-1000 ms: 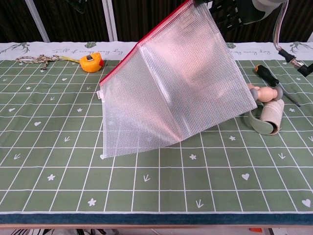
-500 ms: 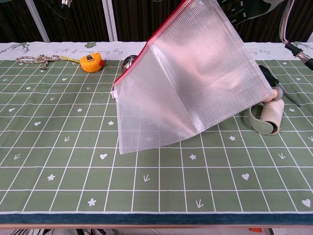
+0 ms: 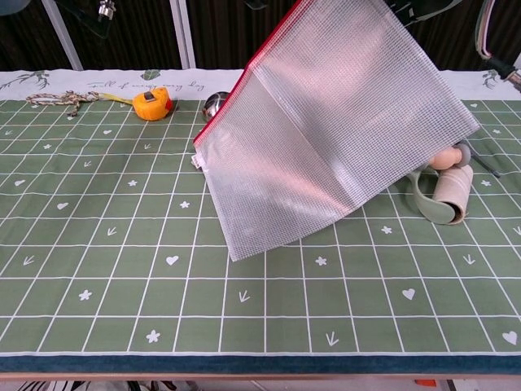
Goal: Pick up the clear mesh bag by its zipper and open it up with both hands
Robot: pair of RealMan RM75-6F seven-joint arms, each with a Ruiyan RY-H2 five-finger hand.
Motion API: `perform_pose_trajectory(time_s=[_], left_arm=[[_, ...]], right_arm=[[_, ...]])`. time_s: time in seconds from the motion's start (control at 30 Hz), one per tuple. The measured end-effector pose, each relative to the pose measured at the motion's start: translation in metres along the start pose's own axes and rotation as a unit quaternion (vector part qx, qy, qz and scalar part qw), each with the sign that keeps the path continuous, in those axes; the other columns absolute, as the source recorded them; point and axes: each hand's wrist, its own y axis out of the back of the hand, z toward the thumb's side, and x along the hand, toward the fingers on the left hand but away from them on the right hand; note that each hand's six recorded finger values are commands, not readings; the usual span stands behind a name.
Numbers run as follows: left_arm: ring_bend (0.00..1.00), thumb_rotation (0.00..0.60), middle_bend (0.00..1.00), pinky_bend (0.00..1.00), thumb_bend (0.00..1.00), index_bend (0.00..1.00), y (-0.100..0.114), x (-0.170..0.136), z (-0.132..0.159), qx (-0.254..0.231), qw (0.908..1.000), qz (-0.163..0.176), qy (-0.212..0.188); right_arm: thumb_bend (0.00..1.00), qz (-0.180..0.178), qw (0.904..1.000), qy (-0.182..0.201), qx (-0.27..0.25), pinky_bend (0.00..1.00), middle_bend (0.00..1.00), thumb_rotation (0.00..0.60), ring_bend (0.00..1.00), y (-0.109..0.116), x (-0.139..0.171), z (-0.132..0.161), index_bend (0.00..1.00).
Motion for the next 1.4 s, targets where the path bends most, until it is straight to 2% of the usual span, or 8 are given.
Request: perform_pose_trajectory(time_s=[0.4, 1.4], left_arm=[[0.0, 0.6, 0.16, 0.0, 0.59, 0.65, 0.002, -0.004, -0.018, 0.0, 0.9999, 0.002, 0.014], [0.0, 0.6, 0.16, 0.0, 0.59, 0.65, 0.022, -0.025, -0.1, 0.009, 0.9976, 0.013, 0.068]], right_arm=[[0.57, -0.022, 0.9997, 0.01, -0.01, 0.22, 0.24, 0.6, 0.0, 0.016, -0.001, 0.011, 0.7], [0.57, -0.061, 0.998, 0.006, -0.016, 0.22, 0.24, 0.6, 0.0, 0.055, -0.006, 0.013, 0.71]])
